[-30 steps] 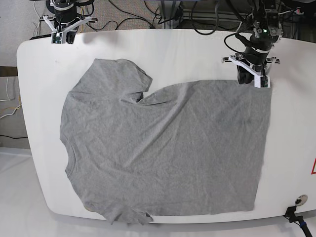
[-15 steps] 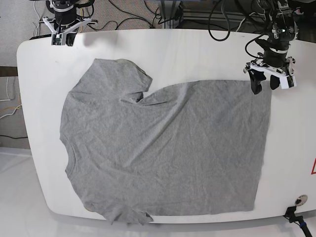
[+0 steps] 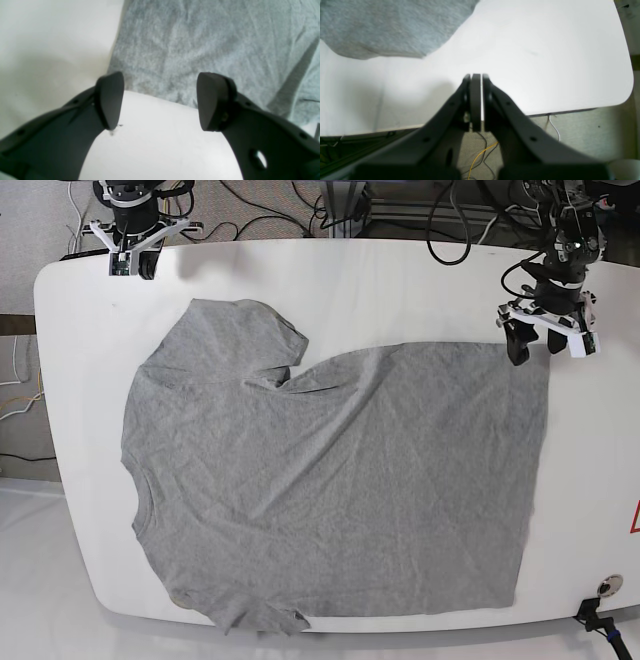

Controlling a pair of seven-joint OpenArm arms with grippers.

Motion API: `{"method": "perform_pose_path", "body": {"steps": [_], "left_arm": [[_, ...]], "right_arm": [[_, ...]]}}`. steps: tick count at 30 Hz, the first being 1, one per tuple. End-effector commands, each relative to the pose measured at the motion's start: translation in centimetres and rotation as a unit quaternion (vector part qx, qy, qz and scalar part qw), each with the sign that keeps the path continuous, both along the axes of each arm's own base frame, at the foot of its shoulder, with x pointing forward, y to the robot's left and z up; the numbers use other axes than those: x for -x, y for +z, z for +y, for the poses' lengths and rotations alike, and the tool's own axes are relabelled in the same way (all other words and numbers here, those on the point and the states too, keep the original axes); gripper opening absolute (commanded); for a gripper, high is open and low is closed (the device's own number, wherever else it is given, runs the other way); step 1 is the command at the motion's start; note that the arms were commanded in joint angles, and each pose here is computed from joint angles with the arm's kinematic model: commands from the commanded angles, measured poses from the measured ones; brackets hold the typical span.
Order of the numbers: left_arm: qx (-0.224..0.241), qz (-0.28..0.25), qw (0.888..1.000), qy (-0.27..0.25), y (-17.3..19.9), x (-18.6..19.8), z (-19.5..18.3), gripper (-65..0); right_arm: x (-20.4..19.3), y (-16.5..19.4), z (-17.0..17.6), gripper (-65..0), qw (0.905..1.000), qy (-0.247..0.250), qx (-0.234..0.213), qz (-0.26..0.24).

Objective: Fold the T-shirt properly
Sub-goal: 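Close the left gripper on the shirt's body corner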

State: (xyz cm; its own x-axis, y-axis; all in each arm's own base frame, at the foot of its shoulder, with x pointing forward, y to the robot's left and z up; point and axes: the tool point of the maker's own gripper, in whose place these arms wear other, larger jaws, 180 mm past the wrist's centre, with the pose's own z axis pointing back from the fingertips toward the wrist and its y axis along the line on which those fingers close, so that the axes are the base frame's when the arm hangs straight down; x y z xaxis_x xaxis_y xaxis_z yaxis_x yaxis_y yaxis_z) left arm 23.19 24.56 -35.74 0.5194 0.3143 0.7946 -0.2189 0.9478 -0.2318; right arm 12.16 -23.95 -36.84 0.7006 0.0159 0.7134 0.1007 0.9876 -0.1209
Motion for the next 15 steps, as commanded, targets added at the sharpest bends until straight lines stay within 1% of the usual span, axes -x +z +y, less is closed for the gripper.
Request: {"method": "perform_pose_path", "body": {"steps": [1,6,11,14,15], "left_arm": [[-0.007,-0.019,1.000,-0.003,0.9,-0.7,0.4,-22.2],[-0.007,-0.022,1.000,-0.001,0.8,-1.0,0.5,-21.4],[-0.011,-0.042,0.999,-0.008,2.0,-1.5,0.1,-20.0],[0.002,-0.057,0.998,-0.005,2.5,-2.2,0.0,-18.7],[0.013,-0.059,0.998,0.000,2.2,-2.4,0.2,-18.7]], "right_arm": [[-0.5,1.1,0.0,-65.0,0.9998,0.007,0.007,-0.018],[-0.5,1.1,0.1,-65.0,0.9998,0.011,0.005,-0.018],[-0.5,1.1,0.0,-65.0,0.9997,0.011,0.008,-0.018],[-0.5,1.0,0.1,-65.0,0.9998,0.011,0.005,-0.017],[-0.5,0.9,0.1,-65.0,0.9998,0.011,0.005,-0.016]]}}
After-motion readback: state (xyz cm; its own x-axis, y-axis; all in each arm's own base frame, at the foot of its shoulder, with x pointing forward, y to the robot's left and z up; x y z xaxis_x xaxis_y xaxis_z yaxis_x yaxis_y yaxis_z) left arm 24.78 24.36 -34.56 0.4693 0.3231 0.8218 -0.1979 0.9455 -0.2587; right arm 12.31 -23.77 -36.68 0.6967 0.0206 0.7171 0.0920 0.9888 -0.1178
